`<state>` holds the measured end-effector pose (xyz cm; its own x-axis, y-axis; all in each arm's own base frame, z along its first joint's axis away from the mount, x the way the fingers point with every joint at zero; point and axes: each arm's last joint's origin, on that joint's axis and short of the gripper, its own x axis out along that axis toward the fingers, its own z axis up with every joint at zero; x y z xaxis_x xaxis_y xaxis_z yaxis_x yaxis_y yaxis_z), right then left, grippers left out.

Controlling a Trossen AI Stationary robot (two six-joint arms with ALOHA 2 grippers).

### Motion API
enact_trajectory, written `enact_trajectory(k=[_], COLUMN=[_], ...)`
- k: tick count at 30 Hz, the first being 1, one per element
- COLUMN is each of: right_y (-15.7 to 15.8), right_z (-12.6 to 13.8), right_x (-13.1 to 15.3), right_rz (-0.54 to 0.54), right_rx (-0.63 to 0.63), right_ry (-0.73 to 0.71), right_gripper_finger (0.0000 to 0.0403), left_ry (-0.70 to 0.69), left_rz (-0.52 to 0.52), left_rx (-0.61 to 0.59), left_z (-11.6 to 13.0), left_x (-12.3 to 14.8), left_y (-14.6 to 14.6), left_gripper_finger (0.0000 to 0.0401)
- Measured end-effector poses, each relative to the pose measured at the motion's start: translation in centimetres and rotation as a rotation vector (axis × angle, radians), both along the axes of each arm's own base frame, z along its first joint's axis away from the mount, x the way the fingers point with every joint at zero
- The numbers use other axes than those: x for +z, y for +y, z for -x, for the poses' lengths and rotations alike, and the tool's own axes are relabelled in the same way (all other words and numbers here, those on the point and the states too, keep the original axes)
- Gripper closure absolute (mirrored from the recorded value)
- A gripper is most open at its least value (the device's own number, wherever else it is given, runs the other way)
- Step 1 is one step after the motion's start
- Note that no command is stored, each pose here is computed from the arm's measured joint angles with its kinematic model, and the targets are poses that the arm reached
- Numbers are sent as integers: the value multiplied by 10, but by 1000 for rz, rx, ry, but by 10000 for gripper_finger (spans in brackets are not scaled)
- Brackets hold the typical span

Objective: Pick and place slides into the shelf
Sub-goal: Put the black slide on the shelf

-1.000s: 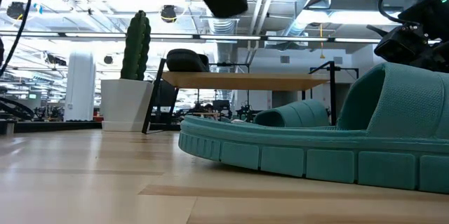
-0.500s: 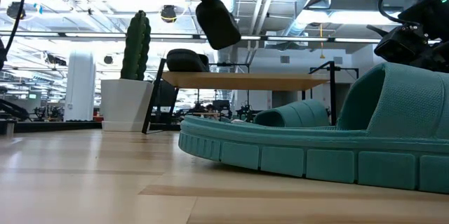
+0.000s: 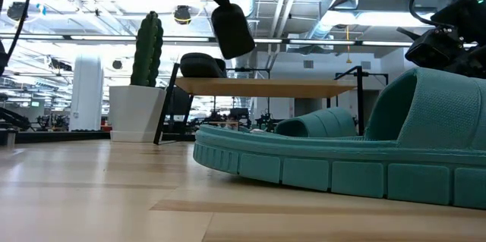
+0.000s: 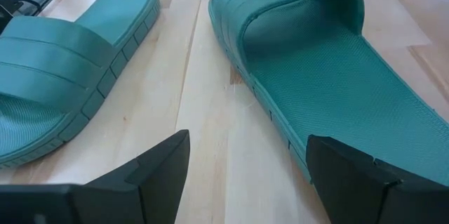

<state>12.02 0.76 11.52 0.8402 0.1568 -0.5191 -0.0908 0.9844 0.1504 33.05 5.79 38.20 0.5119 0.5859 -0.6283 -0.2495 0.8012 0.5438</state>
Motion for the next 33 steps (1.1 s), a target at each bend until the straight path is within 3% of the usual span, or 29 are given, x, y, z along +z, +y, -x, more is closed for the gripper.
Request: enact_trajectory(k=[6, 11, 20, 33], right_y=[0, 0, 0, 0], right_z=[0, 0, 0, 0], right_x=[0, 0, 0, 0], right_rz=[0, 0, 0, 0], right_rx=[0, 0, 0, 0], right_ry=[0, -4, -3, -4], right_gripper_finger=[133, 133, 133, 133], left_ry=[3, 89, 181, 164], left_rz=[-67, -139, -152, -134], left_rx=[-13, 21, 28, 14], left_z=[-20, -36, -57, -60], left_x=[-11, -33, -65, -67], left_y=[-10, -13, -12, -10], left_gripper_finger=[401, 401, 401, 401])
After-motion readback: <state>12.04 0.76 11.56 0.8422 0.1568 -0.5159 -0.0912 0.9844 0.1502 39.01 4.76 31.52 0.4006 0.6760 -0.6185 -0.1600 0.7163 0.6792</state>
